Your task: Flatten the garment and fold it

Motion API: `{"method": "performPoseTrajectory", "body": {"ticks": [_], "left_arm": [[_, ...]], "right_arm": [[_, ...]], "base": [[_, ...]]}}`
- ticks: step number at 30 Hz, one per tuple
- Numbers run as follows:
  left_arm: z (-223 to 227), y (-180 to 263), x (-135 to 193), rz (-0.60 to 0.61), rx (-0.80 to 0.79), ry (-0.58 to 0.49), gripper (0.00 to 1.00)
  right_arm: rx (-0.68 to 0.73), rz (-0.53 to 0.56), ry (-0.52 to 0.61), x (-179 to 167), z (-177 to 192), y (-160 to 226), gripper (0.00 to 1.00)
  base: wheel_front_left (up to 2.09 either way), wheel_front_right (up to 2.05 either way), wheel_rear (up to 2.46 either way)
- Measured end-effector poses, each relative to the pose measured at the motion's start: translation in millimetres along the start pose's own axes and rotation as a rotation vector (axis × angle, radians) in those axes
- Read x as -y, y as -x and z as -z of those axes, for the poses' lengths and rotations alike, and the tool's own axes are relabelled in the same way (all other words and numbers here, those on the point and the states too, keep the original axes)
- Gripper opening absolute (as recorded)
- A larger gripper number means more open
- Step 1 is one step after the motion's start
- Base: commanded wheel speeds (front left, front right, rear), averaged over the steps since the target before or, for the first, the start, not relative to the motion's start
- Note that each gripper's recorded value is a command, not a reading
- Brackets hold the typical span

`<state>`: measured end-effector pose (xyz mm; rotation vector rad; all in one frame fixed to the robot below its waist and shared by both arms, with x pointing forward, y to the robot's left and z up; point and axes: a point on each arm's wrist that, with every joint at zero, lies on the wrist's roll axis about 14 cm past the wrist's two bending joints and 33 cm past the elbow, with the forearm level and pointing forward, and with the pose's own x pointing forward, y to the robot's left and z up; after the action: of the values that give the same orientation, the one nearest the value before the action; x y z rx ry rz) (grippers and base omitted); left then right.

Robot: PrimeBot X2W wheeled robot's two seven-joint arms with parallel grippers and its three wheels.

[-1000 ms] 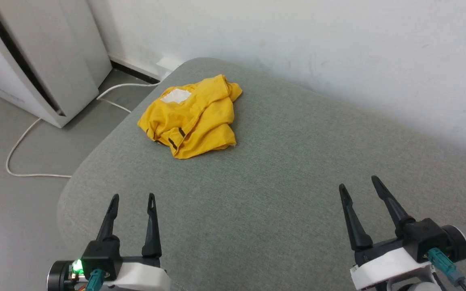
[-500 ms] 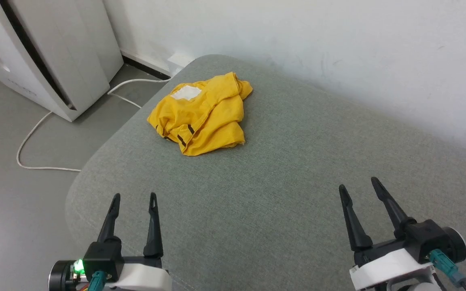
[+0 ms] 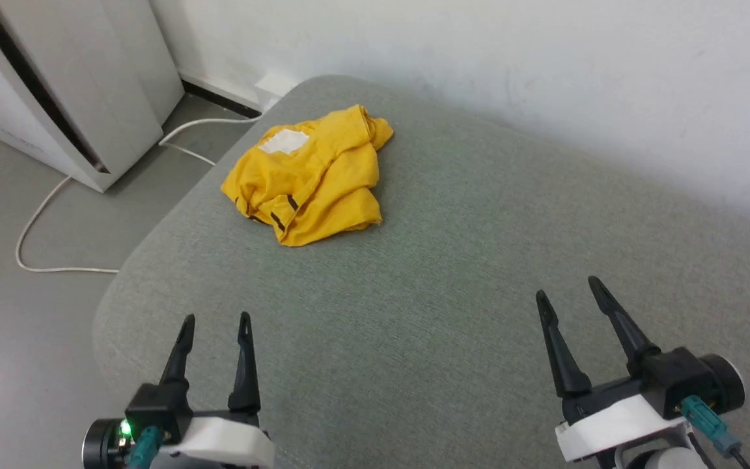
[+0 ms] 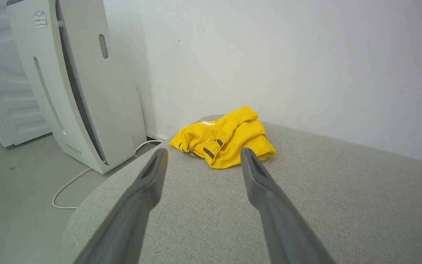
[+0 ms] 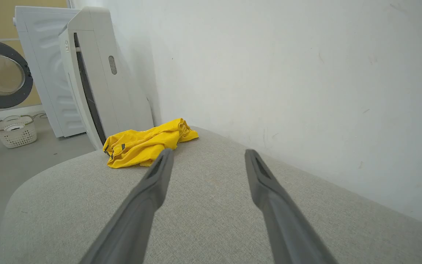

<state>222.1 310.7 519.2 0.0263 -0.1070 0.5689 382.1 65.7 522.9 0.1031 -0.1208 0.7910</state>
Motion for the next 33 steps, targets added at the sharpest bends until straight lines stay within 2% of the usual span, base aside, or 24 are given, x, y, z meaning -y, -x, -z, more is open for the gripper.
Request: {"method": "performPoseTrajectory", "body": {"ticks": [2, 6, 15, 23, 27, 33], "left_arm": [[8.7, -8.4, 4.4, 0.013, -0.03, 0.039, 1.0], [25.7, -39.7, 15.6, 0.076, -0.126, 0.025, 1.0], [24.1, -146.9, 37.4, 0.196, -0.265, -0.087, 1.0], [76.5, -204.7, 57.3, 0.259, -0.587, -0.16, 1.0], [107.6, -218.9, 63.6, 0.271, -0.77, -0.18, 1.0], [161.4, -210.9, 73.8, 0.29, -1.035, -0.193, 1.0]], "right_arm": [[0.007, 0.004, 0.007, 3.0, -0.6, -1.7, 1.0], [-0.011, 0.023, 0.021, 13.5, 9.4, -1.6, 1.0], [-0.031, 0.071, 0.028, 51.2, 31.9, -4.0, 1.0], [-0.066, 0.126, 0.004, 84.6, 60.9, 2.2, 1.0], [-0.071, 0.172, -0.007, 101.0, 69.1, 6.1, 1.0], [-0.122, 0.25, -0.015, 122.7, 86.8, 25.3, 1.0]], "base": [[0.0, 0.0, 0.0], [0.0, 0.0, 0.0], [0.0, 0.0, 0.0], [0.0, 0.0, 0.0], [0.0, 0.0, 0.0], [0.0, 0.0, 0.0]]}}
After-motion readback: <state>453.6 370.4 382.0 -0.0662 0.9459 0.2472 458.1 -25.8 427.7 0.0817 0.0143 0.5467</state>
